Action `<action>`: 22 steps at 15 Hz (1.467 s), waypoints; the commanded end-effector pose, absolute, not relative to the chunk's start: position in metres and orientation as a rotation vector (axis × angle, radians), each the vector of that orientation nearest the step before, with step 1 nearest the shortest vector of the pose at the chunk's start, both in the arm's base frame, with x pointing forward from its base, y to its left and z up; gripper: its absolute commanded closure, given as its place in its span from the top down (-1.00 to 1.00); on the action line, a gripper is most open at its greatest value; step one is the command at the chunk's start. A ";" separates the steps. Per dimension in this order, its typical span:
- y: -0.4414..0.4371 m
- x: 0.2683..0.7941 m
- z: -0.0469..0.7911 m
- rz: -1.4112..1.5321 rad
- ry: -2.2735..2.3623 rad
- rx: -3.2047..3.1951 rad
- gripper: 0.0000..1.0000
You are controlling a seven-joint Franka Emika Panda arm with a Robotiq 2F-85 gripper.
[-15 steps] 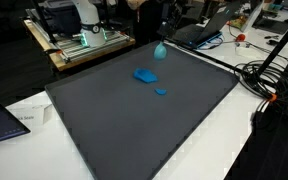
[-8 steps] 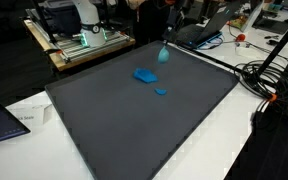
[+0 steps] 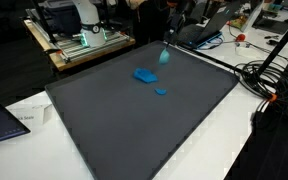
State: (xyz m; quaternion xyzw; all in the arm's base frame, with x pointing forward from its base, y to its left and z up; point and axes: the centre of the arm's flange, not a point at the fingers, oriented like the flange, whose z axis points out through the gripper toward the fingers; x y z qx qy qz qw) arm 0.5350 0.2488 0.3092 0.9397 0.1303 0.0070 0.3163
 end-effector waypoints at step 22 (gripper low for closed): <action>0.271 0.618 0.315 -0.291 0.934 2.482 -0.57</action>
